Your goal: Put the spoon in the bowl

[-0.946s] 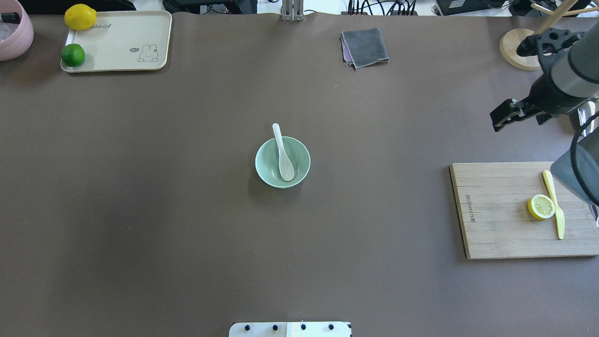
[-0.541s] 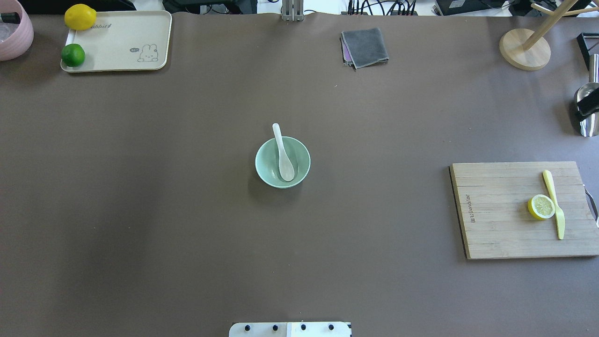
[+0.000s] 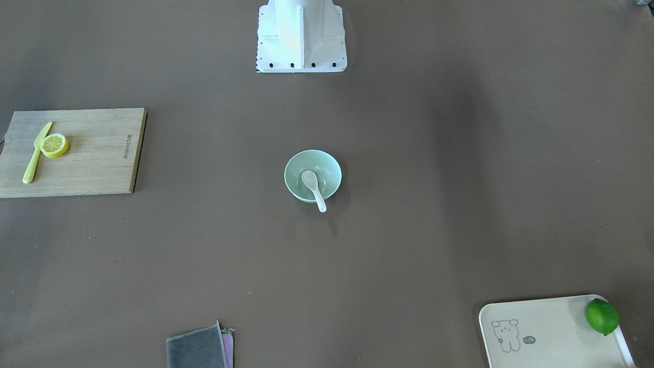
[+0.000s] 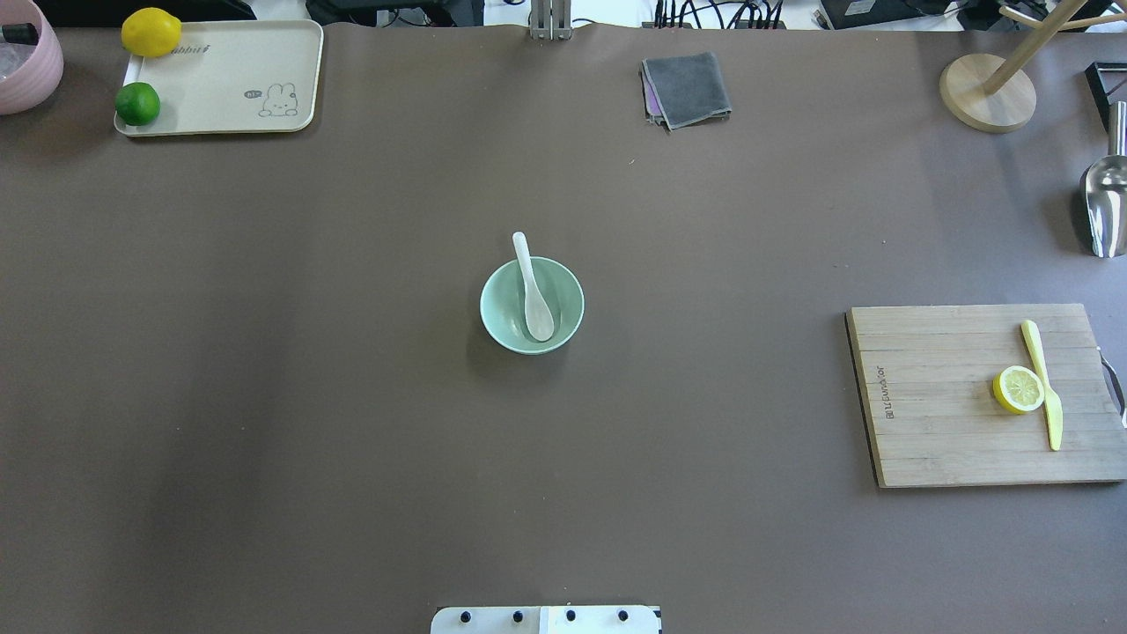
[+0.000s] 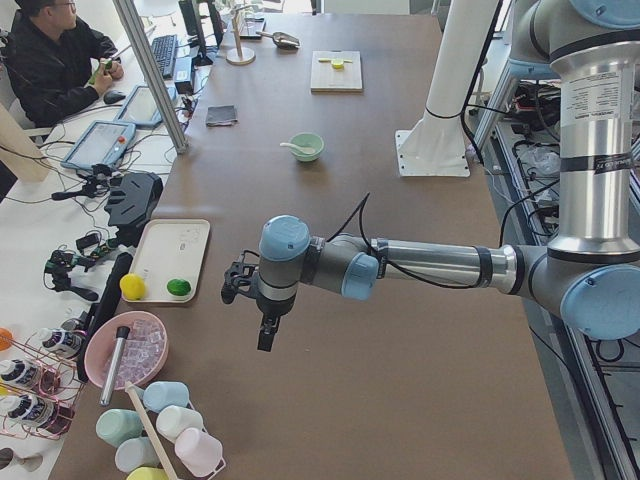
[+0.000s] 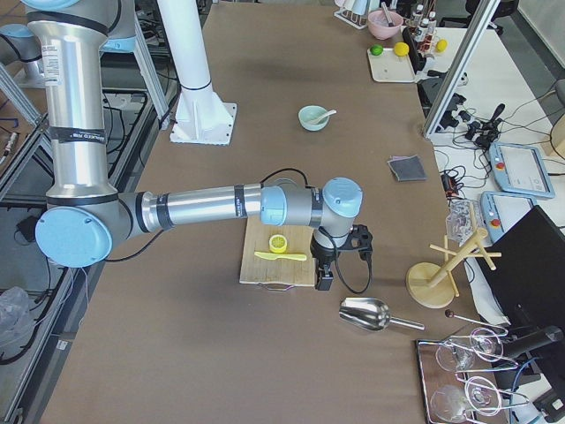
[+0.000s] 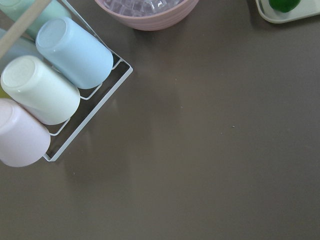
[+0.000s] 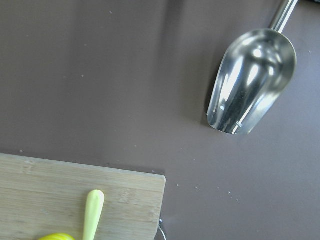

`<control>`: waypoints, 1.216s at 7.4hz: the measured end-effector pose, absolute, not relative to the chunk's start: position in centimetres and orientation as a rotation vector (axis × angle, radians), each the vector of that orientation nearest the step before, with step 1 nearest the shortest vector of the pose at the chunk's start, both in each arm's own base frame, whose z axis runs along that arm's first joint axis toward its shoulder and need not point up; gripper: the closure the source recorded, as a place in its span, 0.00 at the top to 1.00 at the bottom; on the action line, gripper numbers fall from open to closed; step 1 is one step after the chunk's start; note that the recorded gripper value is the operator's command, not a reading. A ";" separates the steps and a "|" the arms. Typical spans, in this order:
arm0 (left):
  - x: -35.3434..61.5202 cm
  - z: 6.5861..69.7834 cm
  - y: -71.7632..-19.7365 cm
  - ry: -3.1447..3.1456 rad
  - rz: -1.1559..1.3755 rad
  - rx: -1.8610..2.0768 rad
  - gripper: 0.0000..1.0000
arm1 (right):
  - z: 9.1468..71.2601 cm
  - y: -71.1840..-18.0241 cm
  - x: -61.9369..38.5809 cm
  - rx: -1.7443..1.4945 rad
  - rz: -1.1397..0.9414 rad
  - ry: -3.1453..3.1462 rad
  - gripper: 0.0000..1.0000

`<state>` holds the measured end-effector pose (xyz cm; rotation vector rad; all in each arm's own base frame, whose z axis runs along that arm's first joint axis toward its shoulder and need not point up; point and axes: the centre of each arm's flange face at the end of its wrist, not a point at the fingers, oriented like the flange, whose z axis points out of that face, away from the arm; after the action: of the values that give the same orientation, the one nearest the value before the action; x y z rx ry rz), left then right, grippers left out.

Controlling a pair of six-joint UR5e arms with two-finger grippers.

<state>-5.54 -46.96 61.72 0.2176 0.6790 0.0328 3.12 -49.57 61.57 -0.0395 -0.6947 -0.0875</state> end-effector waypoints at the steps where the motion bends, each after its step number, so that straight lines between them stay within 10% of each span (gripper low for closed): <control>1: -5.5 61.9 -46.8 0.687 0.031 0.213 0.98 | 62.8 -49.1 4.0 -0.057 -0.060 -0.716 1.00; 9: -5.3 61.5 -47.2 0.695 0.031 0.216 0.98 | 64.6 -48.2 5.0 -0.071 -0.019 -0.757 1.00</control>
<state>-5.34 -47.24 61.51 0.2160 0.6954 0.0307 4.97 -48.21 64.61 -0.0711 -0.7574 -0.0188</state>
